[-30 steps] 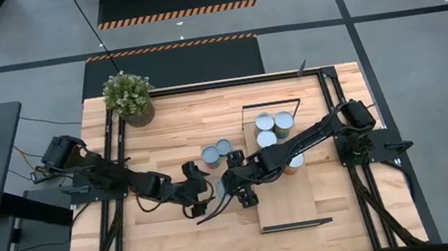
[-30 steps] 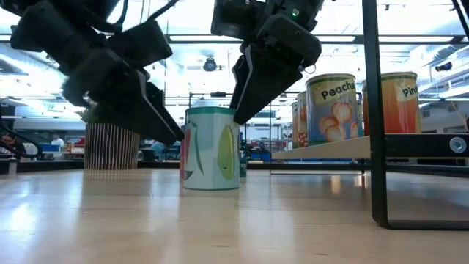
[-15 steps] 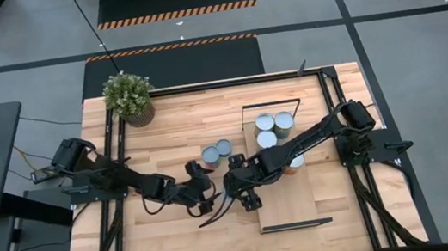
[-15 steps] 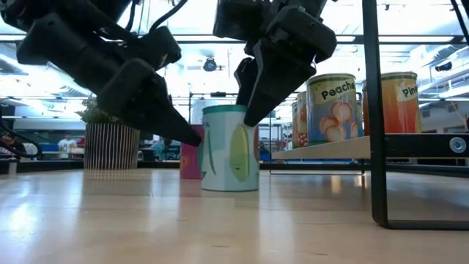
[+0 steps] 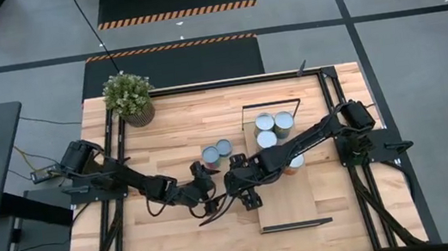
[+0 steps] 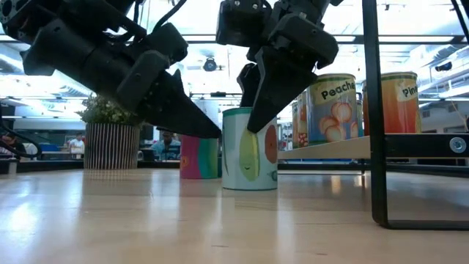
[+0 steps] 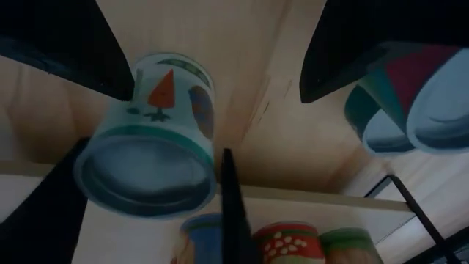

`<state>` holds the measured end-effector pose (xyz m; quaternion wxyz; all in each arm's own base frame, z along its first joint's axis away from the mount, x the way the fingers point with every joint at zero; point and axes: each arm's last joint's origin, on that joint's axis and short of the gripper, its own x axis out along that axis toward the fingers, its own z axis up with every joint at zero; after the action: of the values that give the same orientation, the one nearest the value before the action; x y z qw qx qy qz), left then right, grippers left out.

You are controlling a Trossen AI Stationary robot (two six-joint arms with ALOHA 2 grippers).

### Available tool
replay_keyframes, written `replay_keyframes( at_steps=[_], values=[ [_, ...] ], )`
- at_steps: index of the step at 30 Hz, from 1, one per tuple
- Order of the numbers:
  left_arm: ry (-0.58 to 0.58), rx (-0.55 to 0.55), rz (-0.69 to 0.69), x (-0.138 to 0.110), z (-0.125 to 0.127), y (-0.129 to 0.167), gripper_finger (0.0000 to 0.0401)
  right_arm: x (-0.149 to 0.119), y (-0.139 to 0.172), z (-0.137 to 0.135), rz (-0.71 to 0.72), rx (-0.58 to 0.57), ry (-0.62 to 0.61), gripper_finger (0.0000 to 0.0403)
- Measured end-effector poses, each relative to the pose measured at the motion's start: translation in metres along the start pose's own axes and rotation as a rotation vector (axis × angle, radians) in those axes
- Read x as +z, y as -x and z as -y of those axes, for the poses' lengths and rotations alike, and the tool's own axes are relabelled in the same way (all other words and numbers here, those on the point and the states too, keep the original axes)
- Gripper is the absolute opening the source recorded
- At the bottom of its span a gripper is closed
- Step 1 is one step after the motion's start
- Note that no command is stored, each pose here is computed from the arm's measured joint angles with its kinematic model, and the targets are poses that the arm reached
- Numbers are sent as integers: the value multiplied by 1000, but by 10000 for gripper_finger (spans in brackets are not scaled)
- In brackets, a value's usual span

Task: Pick and place cans onto a shelf
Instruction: Put the canned mixed fruits on the shelf

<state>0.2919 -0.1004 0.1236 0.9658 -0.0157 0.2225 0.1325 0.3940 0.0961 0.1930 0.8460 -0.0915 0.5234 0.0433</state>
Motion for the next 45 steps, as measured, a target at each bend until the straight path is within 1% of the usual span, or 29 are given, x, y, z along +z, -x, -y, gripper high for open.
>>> replay_keyframes(
  at_steps=[4,7,12,15,19,22,25,28,32,37,41,45],
  values=[
    [-2,0,2,0,0,0,396,0,0,0,-2,4,0,328],
    [-3,-23,-7,0,1,0,396,0,0,0,-3,4,1,308],
    [9,-74,-19,5,1,5,396,1,11,1,-38,-12,-4,299],
    [7,-92,-23,7,2,8,396,7,29,4,-12,-52,-3,301],
    [-5,-86,-42,8,0,11,396,10,53,9,2,-116,1,302],
    [-13,-82,-55,6,0,11,396,11,81,14,59,-155,-9,302],
    [-21,-77,-68,5,-1,11,396,7,107,19,88,-204,-18,302],
    [-18,-75,-74,5,-1,11,396,3,130,23,123,-224,-36,302],
    [-5,-72,-83,4,-1,11,396,-10,155,24,130,-270,-67,302],
    [-9,-70,-89,3,-2,11,396,-37,179,26,151,-325,-135,302],
    [-8,-70,-88,3,-2,11,396,-64,189,28,169,-360,-204,302],
    [-8,-70,-87,3,-2,11,396,-91,194,31,178,-362,-264,302]
  ],
)
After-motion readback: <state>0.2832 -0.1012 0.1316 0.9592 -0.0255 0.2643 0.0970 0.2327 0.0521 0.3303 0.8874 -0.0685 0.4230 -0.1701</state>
